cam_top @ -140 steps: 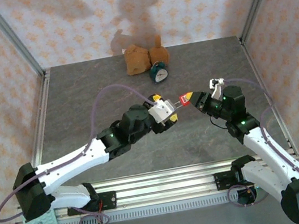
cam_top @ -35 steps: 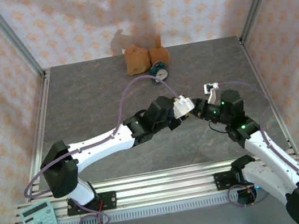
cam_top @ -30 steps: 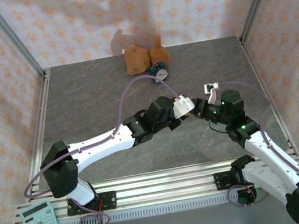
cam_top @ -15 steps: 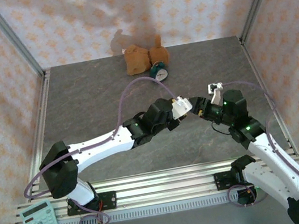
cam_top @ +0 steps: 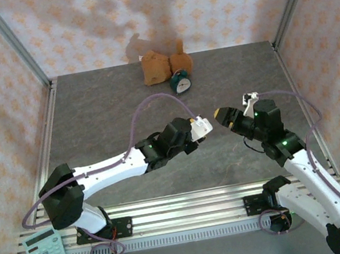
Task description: Unlock with the key
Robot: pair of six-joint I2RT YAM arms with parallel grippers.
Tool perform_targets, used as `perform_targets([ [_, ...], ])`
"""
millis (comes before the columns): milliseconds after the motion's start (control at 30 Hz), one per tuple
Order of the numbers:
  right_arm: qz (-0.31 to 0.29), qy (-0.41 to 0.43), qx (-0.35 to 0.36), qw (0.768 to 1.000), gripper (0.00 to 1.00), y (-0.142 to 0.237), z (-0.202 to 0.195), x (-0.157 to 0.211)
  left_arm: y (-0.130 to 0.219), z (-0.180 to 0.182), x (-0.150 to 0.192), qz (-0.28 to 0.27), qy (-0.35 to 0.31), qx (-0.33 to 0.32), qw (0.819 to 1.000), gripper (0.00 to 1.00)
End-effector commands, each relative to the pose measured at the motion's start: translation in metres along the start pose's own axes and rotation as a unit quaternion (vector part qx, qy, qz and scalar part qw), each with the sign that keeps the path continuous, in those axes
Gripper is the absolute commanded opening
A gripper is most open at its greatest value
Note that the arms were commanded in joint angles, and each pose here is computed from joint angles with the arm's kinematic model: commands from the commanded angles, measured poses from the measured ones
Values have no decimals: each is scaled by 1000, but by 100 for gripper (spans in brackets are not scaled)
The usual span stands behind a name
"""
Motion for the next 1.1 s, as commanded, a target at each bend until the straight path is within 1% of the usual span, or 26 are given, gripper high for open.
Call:
perform_targets([
  [0,-19,12,14,1000,61,5,1,-10,9,2,-4,-11,23,15,1000,12],
  [100,-22,5,46,999,61,5,-15,-10,4,-6,5,1,38,29,999,13],
  [233,-26,-14,76,997,61,4,-34,-9,1,-2,26,13,67,5,998,13],
  [300,-24,-23,81,996,61,2,-40,-8,3,11,36,9,103,-20,994,12],
  [333,-22,-26,80,996,61,0,-42,-8,5,20,42,4,132,-32,991,12],
  [400,-19,-30,80,996,61,-2,-44,-7,10,41,54,-7,192,-56,980,12],
  [467,-18,-34,77,996,61,-6,-45,-7,15,52,66,-14,229,-71,971,12],
  [567,-12,-41,73,996,61,-12,-46,-5,15,49,80,2,242,-72,968,12],
  [767,-2,-49,64,997,60,-20,-46,-4,10,42,104,8,286,-69,956,13],
  [933,0,-47,64,997,60,-21,-45,-4,-1,27,111,28,297,-31,954,13],
  [1067,2,-50,63,997,60,-22,-46,-3,-10,23,125,39,302,-34,952,13],
])
Point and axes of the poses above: each hand's point on the last joint's axis, 136 mm out from that joint toward the fingers, its own y axis back along the fingers, its own z axis along the line the jaws close on, x = y × z, the point moved 1 cm from there along y, back along the fingers, and after that the axes turned 5 degrees about y, right-handed, at the moved point
